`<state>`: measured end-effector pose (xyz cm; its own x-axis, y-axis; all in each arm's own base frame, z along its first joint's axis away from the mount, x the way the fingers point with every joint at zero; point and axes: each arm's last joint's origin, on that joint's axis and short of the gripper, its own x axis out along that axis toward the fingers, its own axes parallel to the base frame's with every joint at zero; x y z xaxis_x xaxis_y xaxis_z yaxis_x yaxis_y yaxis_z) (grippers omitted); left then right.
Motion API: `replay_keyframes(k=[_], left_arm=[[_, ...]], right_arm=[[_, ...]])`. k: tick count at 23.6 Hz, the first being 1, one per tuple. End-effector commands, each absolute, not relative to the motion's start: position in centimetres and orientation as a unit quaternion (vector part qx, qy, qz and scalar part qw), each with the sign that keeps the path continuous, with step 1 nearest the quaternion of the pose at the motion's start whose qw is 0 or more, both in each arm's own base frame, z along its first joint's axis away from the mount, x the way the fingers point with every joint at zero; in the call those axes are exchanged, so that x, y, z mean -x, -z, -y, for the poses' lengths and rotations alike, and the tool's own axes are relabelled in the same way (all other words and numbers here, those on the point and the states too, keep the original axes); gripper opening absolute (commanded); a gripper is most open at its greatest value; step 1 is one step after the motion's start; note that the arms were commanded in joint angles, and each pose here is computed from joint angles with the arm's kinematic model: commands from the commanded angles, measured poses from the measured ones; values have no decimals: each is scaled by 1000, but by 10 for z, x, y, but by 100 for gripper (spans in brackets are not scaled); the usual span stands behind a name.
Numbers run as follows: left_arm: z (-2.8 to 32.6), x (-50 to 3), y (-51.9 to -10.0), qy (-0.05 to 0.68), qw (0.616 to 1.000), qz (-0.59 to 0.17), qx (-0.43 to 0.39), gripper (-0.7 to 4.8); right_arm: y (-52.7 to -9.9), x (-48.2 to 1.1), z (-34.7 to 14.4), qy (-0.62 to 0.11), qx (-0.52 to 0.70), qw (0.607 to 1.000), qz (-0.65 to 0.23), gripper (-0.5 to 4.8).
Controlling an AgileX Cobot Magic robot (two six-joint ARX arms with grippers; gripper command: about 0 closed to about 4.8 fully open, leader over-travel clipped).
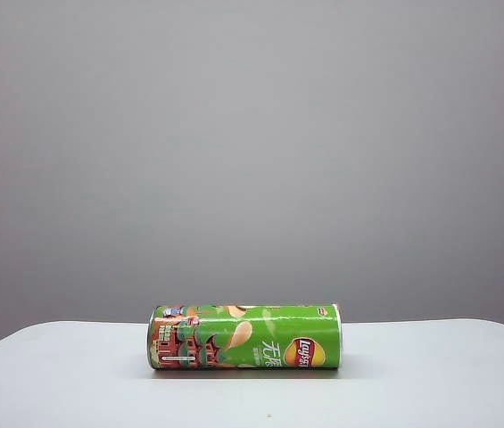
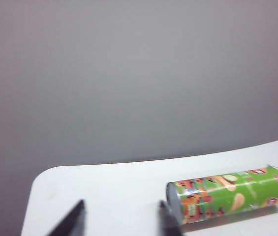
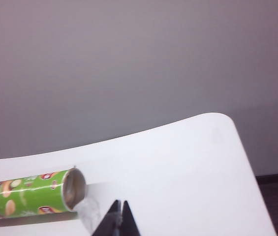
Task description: Pick up the green tub of chips from the desk, push the transparent container that's holding the chips and has slipped out back in, and finally put the chips back on the desk.
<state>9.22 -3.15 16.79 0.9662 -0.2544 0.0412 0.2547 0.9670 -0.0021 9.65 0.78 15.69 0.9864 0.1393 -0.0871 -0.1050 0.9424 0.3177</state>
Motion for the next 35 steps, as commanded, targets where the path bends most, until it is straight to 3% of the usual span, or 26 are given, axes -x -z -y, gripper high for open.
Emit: replay_keyframes(k=[1,4,9,16,19,22,25,35], left_arm=[[23,-94,-171,123,992,28,11,170],[17,-96,-168,95,995,13,9,155],[16,-96,-160,86,996,-25,-16,-6],[9,-96,-152,-28,997,-67,-26,-6],[11,-95,-150,-1,996,-79,-27,5],[14,-95,-148,55,994,-86,-34,84],[14,-95,-148,60,994,-87,-36,43],[13,-95,-148,43,995,-85,-35,50]], right_arm=[[-156,-97,-8,-57,-156,985,-50,-4],[-154,-97,-7,-53,-156,985,-59,-4],[-146,-96,-7,-35,-154,983,-97,-4],[-146,-96,-5,-13,-145,985,-97,-4],[-146,-96,-5,-13,-139,985,-97,-1],[-146,-96,-5,-13,-139,985,-97,-2],[-146,-96,-5,-14,-139,985,-96,-1],[-146,-96,-5,-15,-140,986,-95,-1]])
